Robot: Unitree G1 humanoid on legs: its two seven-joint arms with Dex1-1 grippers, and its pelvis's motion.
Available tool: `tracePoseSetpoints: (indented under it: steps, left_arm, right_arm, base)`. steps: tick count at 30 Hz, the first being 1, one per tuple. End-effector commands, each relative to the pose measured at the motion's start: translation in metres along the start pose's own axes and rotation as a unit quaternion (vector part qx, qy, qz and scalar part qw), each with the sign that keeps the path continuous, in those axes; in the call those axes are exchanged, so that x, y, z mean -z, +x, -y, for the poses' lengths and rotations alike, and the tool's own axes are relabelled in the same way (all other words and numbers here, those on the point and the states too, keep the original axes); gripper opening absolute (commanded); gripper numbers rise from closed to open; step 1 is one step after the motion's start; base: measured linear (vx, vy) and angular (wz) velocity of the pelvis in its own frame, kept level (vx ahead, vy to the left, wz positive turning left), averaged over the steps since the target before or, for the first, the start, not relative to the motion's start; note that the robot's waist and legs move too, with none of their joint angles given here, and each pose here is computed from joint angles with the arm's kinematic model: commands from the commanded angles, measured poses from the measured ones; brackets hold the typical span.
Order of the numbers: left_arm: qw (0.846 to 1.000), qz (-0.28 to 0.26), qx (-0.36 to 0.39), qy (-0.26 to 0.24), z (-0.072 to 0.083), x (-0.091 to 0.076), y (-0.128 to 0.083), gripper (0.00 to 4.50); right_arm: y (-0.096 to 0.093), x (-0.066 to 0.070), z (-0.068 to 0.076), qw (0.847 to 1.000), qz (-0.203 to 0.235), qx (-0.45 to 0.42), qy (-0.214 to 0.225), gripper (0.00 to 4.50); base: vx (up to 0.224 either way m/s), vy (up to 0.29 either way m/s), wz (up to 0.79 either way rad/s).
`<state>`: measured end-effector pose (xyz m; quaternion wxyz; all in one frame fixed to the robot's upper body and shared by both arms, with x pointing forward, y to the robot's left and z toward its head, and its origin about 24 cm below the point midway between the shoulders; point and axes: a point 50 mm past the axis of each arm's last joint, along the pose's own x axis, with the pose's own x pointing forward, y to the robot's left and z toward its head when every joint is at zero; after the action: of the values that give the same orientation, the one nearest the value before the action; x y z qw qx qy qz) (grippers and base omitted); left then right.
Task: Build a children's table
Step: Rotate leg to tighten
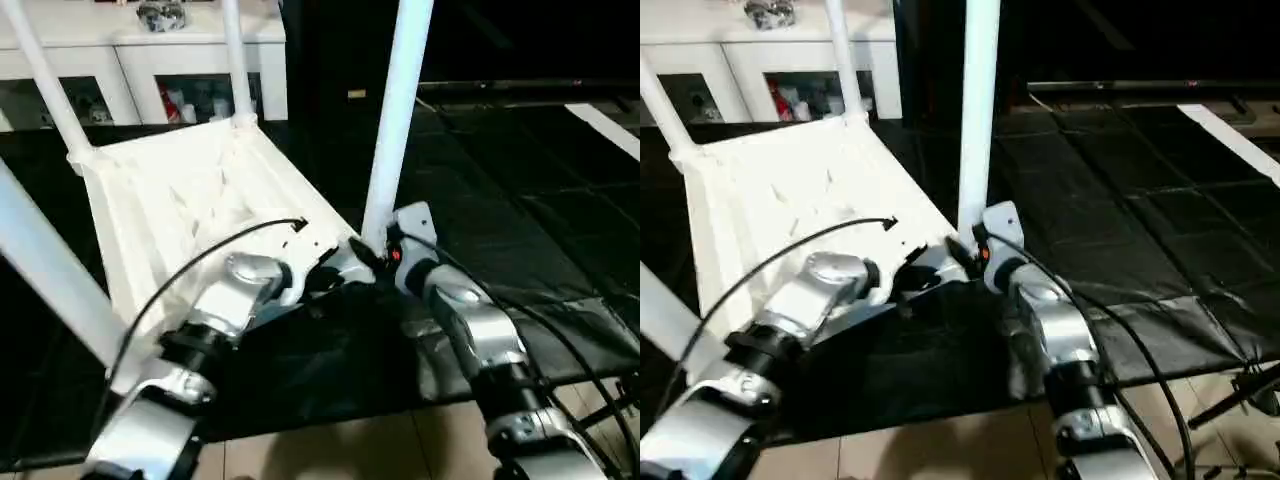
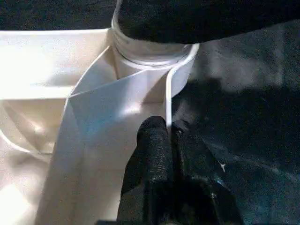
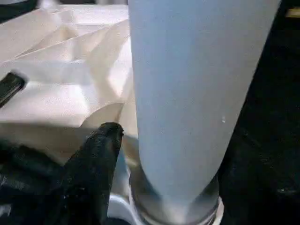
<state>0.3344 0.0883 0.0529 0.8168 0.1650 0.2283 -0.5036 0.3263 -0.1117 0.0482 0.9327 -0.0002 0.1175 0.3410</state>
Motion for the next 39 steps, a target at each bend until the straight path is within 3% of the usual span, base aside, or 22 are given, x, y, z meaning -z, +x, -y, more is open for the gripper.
tracePoseSetpoints:
  steps: [1, 10, 12, 18, 28, 39]
  left_arm:
    - [0.998, 0.006, 0.052, 0.027, 0.008, 0.000, 0.000, 0.00]
    - [0.984, 0.001, 0.150, 0.098, 0.006, 0.006, -0.022, 0.00]
    - [0.971, -0.024, 0.197, 0.135, 0.007, 0.010, -0.030, 0.00]
    - [0.950, -0.050, 0.252, 0.178, 0.012, 0.014, -0.035, 0.00]
    - [0.934, -0.068, 0.278, 0.213, 0.014, 0.016, -0.036, 0.00]
    - [0.939, -0.076, 0.264, 0.209, 0.008, 0.018, -0.038, 0.00]
  right_arm:
    - [-0.002, 0.005, -0.015, 0.995, -0.009, -0.094, 0.004, 3.55]
    - [-0.032, -0.006, 0.000, 0.974, -0.015, -0.223, -0.044, 4.23]
    - [-0.043, -0.008, 0.001, 0.954, -0.035, -0.291, -0.056, 4.23]
    - [-0.049, -0.012, 0.002, 0.931, -0.051, -0.358, -0.058, 4.23]
    - [-0.047, -0.014, 0.002, 0.903, -0.076, -0.420, -0.057, 3.33]
    - [-0.044, -0.012, 0.001, 0.894, -0.086, -0.435, -0.059, 2.37]
  base:
    - [0.000, 0.000, 0.00]
    - [0.000, 0.000, 0.00]
    - [0.000, 0.000, 0.00]
    - [0.000, 0.000, 0.00]
    - [0.000, 0.000, 0.00]
    - [0.000, 0.000, 0.00]
